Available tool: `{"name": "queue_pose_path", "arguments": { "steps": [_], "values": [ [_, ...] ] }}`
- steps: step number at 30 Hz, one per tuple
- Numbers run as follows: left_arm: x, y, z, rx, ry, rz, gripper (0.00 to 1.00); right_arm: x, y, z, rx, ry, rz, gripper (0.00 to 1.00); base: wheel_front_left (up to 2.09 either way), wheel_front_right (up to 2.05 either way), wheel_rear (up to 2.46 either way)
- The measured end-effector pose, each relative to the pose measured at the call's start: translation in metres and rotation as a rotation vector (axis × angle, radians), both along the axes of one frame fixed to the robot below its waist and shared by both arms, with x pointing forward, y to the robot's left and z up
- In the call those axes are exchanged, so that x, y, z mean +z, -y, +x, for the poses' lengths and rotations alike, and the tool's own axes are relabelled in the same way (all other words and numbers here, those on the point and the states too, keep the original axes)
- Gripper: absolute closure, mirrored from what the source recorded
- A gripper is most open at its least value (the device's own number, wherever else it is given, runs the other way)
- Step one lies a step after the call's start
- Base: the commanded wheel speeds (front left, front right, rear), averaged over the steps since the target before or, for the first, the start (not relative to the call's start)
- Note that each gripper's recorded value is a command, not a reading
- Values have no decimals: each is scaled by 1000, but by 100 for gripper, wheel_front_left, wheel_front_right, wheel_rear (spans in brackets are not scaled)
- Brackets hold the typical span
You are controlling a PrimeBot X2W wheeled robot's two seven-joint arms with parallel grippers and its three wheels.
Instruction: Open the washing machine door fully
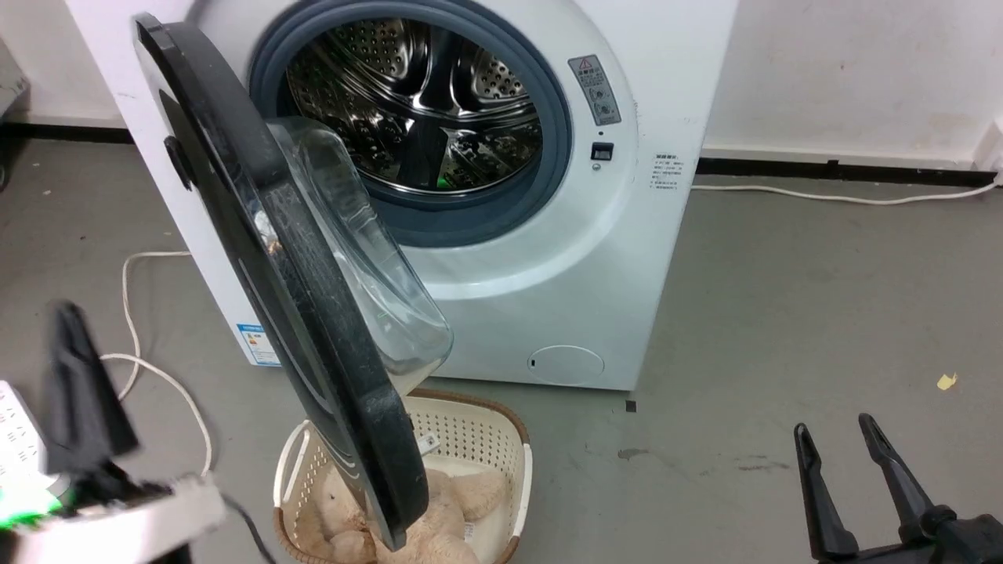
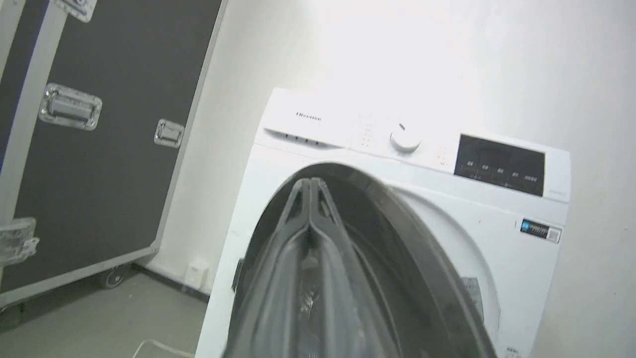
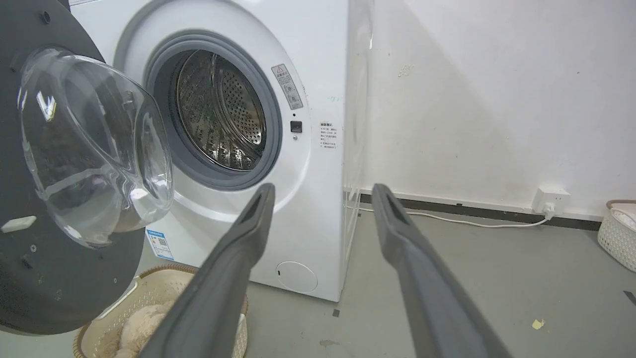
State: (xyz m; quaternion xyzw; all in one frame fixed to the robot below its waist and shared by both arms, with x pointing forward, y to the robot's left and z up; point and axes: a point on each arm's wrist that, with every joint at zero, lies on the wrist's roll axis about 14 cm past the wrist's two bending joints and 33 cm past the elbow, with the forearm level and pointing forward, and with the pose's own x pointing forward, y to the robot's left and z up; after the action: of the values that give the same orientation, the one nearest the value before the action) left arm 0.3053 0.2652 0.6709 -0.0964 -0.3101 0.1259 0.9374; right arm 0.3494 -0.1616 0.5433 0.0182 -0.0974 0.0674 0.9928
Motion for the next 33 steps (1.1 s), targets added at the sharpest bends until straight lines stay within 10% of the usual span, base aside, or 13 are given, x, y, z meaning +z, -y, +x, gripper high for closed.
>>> {"name": "queue_pose_path", "arguments": {
  "steps": [9, 16, 33],
  "values": [
    [101, 29, -33, -28, 340, 143, 100, 5, -9, -2, 26, 18, -14, 0, 0, 0, 0],
    [101, 86, -26, -149, 327, 286, 100, 5, -9, -2, 27, 18, -14, 0, 0, 0, 0],
    [-57, 195, 18, -553, -322, 234, 100, 0, -9, 0, 26, 0, -3, 0, 0, 0, 0]
  ]
}}
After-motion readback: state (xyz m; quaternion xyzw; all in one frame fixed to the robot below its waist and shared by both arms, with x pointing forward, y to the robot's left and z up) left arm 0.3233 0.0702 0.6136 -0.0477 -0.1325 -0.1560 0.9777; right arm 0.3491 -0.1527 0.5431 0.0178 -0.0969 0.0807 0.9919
